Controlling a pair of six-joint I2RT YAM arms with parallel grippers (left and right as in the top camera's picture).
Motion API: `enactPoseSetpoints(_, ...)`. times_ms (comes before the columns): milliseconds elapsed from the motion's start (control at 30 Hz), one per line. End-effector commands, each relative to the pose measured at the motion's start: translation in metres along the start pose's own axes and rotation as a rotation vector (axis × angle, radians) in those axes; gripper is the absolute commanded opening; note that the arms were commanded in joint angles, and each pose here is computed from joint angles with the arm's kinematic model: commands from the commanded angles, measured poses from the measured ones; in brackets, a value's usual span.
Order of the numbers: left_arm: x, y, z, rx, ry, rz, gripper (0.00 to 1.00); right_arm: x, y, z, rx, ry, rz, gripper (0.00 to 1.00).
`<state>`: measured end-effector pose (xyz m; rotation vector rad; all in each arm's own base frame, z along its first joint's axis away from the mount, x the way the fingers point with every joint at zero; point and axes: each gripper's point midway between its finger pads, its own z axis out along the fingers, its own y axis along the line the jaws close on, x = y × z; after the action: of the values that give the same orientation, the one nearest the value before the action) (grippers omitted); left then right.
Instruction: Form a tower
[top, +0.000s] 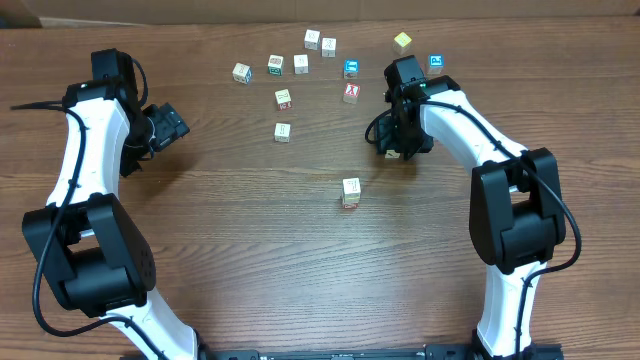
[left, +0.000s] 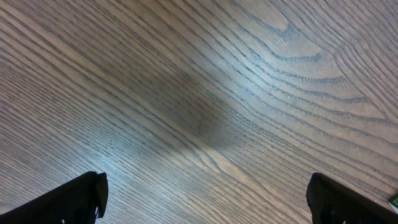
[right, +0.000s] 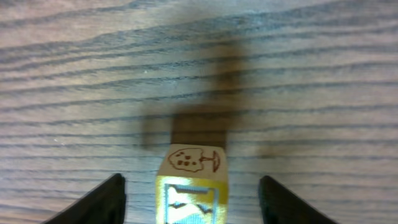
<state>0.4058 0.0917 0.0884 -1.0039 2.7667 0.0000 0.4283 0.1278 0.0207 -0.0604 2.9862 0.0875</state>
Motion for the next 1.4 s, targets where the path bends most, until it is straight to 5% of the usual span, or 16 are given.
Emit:
enactPoseSetpoints(0, -0.004, -0.003, -0.001, 0.006, -0.009, 0.009, 0.99, 0.001, -0.002, 0.003, -0.003, 0.005, 0.006, 0.59)
enactPoseSetpoints(400, -0.004, -0.003, -0.001, 0.006, -0.009, 0.010, 0.99, -0.001, -0.001, 0.003, -0.005, -0.004, 0.006, 0.38)
enactPoseSetpoints(800, -0.004, -0.003, -0.001, 0.006, -0.009, 0.010, 0.99, -0.005, -0.001, -0.007, 0.003, -0.002, 0.006, 0.29)
enactPoseSetpoints(1367, -0.004, -0.003, -0.001, 0.006, -0.009, 0.009, 0.99, -0.018, 0.013, -0.175, -0.063, -0.156, 0.000, 0.23)
